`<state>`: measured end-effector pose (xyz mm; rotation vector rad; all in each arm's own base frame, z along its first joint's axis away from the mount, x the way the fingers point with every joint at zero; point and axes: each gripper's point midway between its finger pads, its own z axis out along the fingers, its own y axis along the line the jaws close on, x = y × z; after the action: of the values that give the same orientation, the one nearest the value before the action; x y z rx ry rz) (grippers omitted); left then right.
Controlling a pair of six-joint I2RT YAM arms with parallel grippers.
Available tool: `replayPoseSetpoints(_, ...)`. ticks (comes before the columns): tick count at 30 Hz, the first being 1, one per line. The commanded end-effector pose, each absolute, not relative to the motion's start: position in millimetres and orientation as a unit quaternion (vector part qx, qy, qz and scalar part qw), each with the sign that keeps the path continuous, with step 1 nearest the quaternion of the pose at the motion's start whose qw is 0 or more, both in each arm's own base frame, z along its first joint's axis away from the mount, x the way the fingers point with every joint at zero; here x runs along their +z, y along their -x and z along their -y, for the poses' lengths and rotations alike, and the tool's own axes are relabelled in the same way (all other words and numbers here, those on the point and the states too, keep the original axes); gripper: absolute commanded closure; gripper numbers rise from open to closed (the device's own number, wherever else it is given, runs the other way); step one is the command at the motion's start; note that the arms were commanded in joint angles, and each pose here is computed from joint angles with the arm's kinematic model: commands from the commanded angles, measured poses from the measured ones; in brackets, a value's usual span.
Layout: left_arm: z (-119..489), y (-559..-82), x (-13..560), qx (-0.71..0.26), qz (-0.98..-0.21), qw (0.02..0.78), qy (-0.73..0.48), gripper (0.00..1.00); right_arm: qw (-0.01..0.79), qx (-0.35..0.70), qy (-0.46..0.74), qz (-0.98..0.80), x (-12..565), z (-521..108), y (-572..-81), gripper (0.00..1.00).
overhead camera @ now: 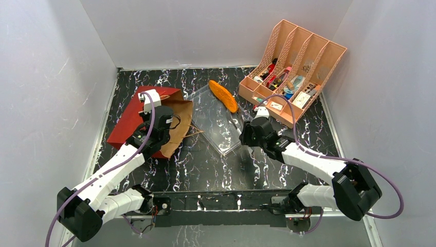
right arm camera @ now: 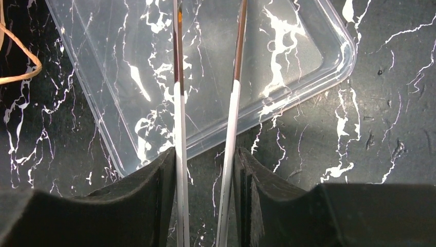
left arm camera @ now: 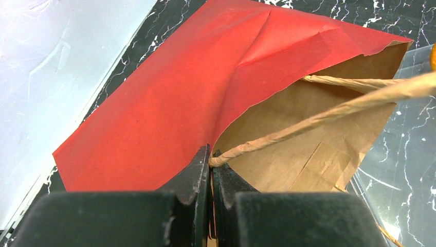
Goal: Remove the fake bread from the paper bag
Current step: Place the fake bread in the container.
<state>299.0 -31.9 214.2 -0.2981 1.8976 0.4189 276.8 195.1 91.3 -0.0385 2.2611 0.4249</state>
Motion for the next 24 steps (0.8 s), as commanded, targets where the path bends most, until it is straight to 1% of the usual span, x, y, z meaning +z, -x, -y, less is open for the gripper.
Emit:
replayPoseSetpoints(1, 30, -298, 221, 0.171, -0.797, 0.563, 0.139, 1.0, 0.426, 0.191, 0.009, -0.884, 110, -198, -278, 0.63)
replayPoseSetpoints(10, 29, -292, 218, 0.158, -0.797, 0.568, 0.13, 1.0, 0.425, 0.227, 0.002, -0.876, 121, -197, -256, 0.71)
replayPoseSetpoints(17, 29, -286, 223, 0.147, -0.798, 0.574, 0.111, 1.0, 0.442, 0.253, 0.008, -0.861, 146, -206, -230, 0.83)
replayPoseSetpoints(24, 28, -278, 224, 0.136, -0.8, 0.576, 0.097, 1.0, 0.459, 0.285, 0.03, -0.841, 183, -232, -202, 0.87)
